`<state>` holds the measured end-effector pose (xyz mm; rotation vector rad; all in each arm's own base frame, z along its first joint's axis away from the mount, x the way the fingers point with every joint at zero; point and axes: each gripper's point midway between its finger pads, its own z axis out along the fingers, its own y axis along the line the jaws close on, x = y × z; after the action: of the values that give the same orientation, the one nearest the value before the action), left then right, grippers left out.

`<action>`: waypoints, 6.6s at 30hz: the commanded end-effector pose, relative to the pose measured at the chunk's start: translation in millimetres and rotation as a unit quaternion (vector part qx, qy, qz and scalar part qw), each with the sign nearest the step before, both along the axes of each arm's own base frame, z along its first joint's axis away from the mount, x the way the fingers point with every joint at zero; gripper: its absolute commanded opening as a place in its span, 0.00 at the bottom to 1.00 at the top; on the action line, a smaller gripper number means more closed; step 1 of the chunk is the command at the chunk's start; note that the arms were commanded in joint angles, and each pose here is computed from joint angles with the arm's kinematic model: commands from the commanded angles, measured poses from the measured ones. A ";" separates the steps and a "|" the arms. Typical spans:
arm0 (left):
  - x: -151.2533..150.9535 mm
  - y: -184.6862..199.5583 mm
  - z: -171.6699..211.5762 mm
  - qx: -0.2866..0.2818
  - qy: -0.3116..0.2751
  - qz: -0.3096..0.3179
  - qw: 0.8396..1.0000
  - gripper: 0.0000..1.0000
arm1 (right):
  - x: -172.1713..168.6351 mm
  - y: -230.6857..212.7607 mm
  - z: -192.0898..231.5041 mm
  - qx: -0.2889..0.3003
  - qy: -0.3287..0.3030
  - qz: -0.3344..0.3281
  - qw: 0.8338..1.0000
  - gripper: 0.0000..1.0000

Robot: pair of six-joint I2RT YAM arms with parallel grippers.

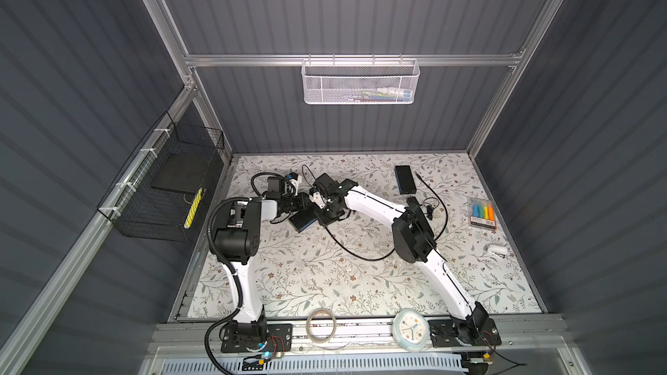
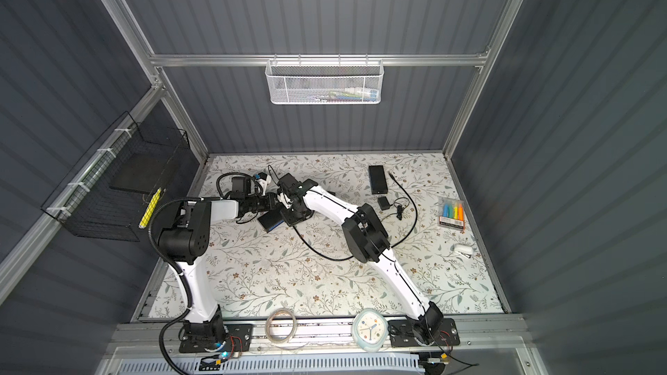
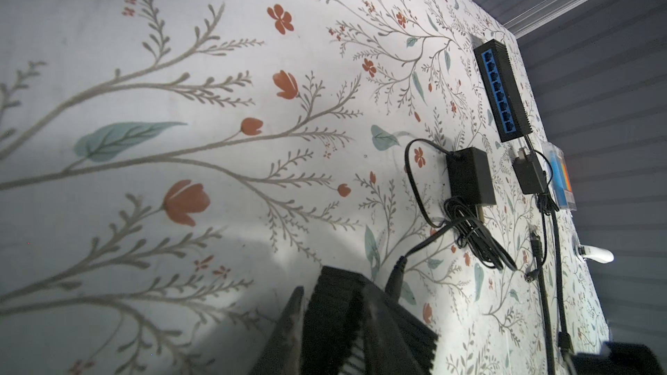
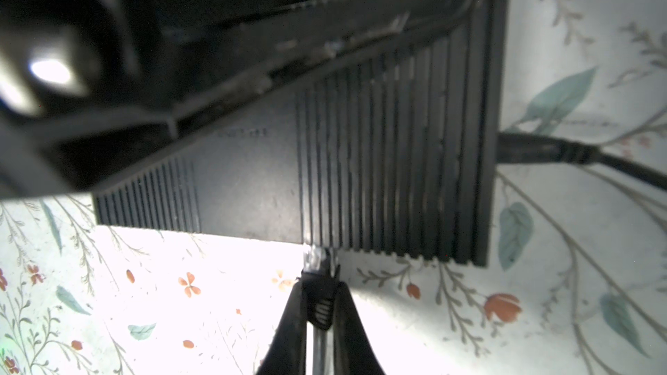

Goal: Insert the plug into the switch port

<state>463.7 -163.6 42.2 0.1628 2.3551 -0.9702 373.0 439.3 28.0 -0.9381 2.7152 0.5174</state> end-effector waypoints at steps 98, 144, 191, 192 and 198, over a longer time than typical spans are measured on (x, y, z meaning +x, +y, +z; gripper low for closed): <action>-78.2 -20.8 -56.9 -0.030 0.157 -0.003 0.987 0.28 | 42.4 1.3 69.6 0.094 -0.128 -0.066 0.985 0.13; -41.9 7.4 -10.4 0.038 0.085 0.003 0.996 0.34 | -26.8 -38.8 14.3 -0.026 -0.104 0.103 0.989 0.34; -63.4 -21.1 -39.4 0.021 0.110 -0.032 0.993 0.32 | -11.5 -17.3 1.8 -0.022 -0.104 0.093 0.990 0.00; -64.0 -21.2 -41.2 0.021 0.112 -0.032 0.993 0.32 | -10.8 -16.0 2.3 -0.020 -0.105 0.093 0.990 0.00; -71.4 -24.3 -49.1 0.018 0.125 -0.036 0.991 0.31 | -4.2 -8.4 8.8 -0.009 -0.110 0.083 0.990 0.00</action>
<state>435.1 -180.3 40.5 0.1971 2.4138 -0.9748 350.3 399.9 21.1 -1.2098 2.5741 0.3101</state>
